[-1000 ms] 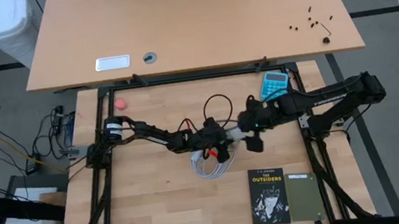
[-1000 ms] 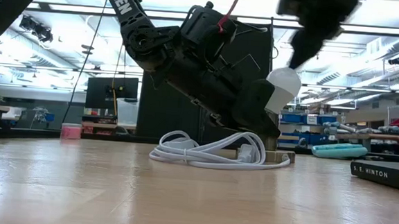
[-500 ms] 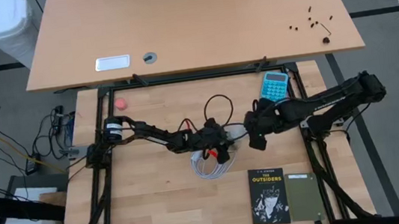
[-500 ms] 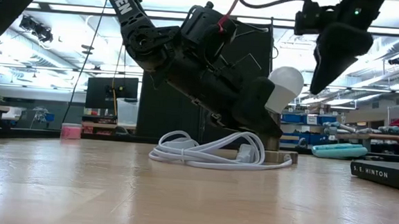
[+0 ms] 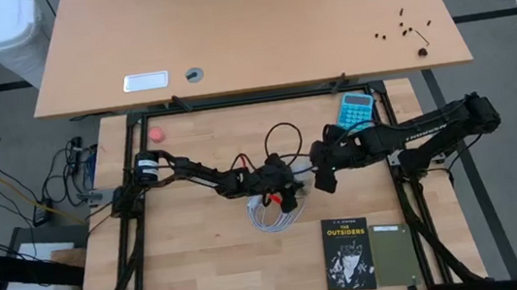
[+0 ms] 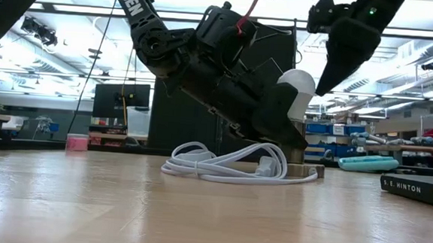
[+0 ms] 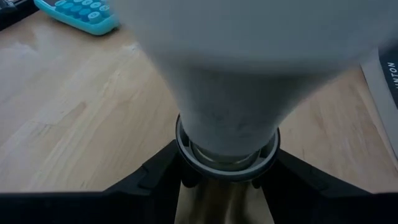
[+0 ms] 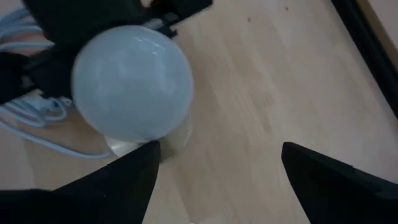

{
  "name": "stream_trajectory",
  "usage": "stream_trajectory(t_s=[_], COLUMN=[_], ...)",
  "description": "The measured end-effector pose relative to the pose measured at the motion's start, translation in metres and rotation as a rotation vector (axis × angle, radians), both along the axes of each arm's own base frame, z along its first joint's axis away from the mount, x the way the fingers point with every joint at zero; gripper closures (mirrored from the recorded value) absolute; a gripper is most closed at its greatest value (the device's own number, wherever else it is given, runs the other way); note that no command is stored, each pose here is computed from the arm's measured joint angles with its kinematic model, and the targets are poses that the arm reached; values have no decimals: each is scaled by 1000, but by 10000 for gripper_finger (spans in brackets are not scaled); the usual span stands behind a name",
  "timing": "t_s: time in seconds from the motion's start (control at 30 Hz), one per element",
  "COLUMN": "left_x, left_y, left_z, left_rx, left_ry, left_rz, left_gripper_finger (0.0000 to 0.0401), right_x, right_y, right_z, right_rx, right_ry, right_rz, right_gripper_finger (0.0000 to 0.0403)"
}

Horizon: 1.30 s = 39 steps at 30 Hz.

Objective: Screw lightbulb
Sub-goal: Insert the white lightbulb into the silver lamp

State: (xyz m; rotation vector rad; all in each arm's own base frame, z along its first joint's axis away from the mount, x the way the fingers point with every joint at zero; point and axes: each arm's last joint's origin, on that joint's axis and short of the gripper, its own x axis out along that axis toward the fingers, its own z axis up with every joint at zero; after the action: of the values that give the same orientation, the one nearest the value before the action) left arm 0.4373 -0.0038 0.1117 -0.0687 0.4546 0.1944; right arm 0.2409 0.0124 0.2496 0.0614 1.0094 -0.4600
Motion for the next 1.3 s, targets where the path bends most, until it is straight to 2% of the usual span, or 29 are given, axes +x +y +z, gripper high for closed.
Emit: stream_trajectory(t_s=[0.2,0.37,0.5,0.6,0.73,1.03,1.2,1.3], left_x=[0,0,0,0,0,0,0,0], left_y=[0,0,0,0,0,0,0,0], left_z=[0,-1,-1,0,0,0,0,0], left_rx=[0,1,1,1,2,3,0,0], left_ry=[0,7,7,2,2,0,-1,-1], left_rz=[0,0,0,0,-1,-3,-2,-2], left_gripper_finger=[208,208,208,208,208,208,208,208], right_x=[1,-6,-9,-9,-15,-29,-28,-29], right_y=[2,4,15,31,46,56,56,55], right_z=[0,-1,2,0,-19,-80,-86,-88], right_rx=[18,26,47,5,-59,-51,-74,-89], right_ry=[-12,41,12,-52,-118,-383,-579,-614], right_rz=[21,4,0,5,-25,-108,-108,-116], right_gripper_finger=[57,57,57,57,57,57,57,57])
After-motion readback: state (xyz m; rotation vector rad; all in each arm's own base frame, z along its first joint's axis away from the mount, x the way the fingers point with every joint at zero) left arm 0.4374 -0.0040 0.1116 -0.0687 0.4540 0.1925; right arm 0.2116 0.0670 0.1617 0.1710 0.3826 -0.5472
